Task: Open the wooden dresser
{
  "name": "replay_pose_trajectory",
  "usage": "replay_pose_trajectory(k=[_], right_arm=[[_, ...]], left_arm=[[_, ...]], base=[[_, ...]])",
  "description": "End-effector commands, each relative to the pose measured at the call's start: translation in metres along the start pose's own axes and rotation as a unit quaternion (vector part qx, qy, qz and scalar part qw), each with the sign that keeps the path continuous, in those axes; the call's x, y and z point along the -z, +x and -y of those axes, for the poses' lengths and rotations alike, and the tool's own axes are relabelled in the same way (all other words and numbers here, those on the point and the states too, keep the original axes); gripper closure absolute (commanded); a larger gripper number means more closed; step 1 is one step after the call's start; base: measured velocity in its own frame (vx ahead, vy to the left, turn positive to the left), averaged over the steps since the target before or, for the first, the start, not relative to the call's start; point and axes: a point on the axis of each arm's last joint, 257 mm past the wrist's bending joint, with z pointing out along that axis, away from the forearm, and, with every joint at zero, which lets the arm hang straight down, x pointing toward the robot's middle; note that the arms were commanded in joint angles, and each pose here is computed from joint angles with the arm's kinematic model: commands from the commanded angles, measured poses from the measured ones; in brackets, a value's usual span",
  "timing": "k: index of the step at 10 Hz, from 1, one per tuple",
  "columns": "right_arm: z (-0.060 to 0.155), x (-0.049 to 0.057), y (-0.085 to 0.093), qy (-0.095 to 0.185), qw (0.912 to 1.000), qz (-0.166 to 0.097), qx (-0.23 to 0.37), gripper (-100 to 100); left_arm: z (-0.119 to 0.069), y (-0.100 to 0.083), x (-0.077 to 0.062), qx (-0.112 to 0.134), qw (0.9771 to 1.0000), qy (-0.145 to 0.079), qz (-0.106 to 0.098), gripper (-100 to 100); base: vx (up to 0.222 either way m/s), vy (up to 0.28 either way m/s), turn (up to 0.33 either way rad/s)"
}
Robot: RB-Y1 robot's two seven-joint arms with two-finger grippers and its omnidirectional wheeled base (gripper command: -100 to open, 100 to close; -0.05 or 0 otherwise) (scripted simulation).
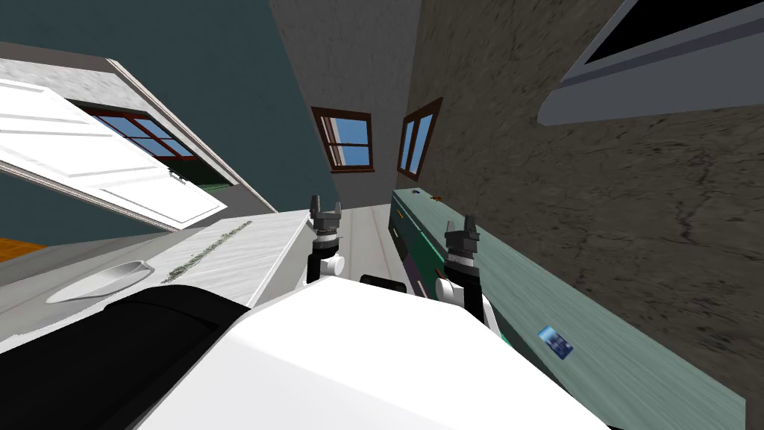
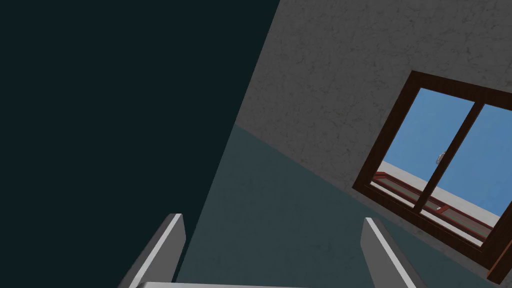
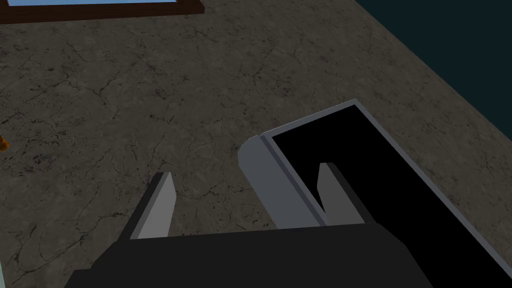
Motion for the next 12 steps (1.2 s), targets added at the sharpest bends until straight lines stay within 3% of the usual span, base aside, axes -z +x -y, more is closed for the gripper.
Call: replay_pose_trajectory(k=[1,9,10,12], right_arm=[[0.0,0.0,0.0,0.0,1.0,0.0,0.0,0],[0.0,0.0,0.0,0.0,1.0,0.0,0.0,0],[0.008,0.002,0.003,0.012,0.9997,-0.016,0.014,-100],[0.026,0.006,0.007,0.039,0.9978,-0.038,0.037,-100]], left_arm=[[0.0,0.0,0.0,0.0,1.0,0.0,0.0,0],[0.0,0.0,0.0,0.0,1.0,0.0,0.0,0],[0.0,0.0,0.0,0.0,1.0,0.0,0.0,0],[0.0,0.0,0.0,0.0,1.0,0.0,0.0,0]], base=[[0.0,0.0,0.0],[0.0,0.0,0.0],[0.026,0.015,0.025],[0.05,0.044,0.042]])
